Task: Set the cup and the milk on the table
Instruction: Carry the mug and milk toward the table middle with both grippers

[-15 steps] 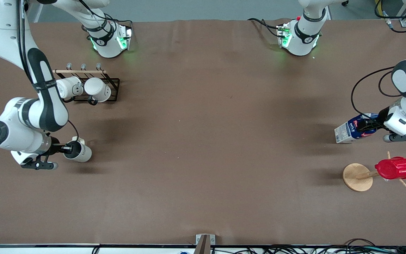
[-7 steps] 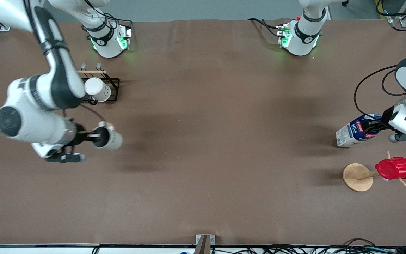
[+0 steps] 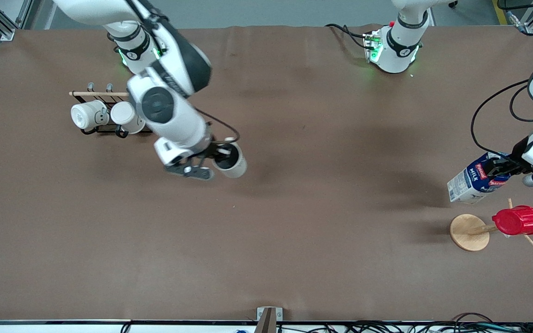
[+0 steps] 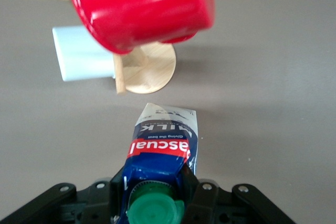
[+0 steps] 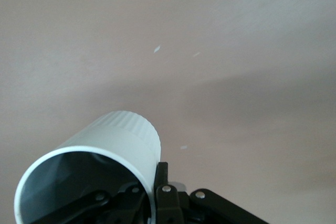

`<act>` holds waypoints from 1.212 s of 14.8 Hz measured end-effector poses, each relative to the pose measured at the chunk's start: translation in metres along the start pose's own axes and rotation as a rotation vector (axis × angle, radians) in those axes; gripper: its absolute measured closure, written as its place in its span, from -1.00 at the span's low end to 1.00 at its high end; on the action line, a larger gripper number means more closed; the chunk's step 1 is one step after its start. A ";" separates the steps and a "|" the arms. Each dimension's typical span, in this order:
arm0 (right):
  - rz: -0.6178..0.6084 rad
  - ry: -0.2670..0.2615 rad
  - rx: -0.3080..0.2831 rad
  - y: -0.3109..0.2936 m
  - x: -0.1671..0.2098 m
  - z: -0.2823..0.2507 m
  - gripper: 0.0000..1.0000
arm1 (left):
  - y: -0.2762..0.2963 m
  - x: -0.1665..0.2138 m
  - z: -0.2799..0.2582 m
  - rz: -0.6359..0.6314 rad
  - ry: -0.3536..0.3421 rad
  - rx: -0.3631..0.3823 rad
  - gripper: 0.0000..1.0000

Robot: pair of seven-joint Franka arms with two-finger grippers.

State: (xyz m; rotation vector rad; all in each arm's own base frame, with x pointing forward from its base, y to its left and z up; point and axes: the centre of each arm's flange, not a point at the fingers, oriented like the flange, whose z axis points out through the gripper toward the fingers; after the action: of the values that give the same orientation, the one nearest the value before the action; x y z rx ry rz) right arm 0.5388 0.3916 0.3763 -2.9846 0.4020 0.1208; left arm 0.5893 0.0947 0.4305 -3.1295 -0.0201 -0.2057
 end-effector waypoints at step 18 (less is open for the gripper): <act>0.012 0.081 -0.084 -0.085 -0.086 0.154 0.84 | 0.359 -0.010 0.023 0.101 -0.079 -0.071 0.26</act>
State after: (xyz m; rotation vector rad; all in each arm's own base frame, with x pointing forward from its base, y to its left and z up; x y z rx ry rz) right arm 0.4690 0.5159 0.2422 -3.0778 0.4343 0.0180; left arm 0.5869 -0.2639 0.4049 -3.1970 0.1483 -0.0833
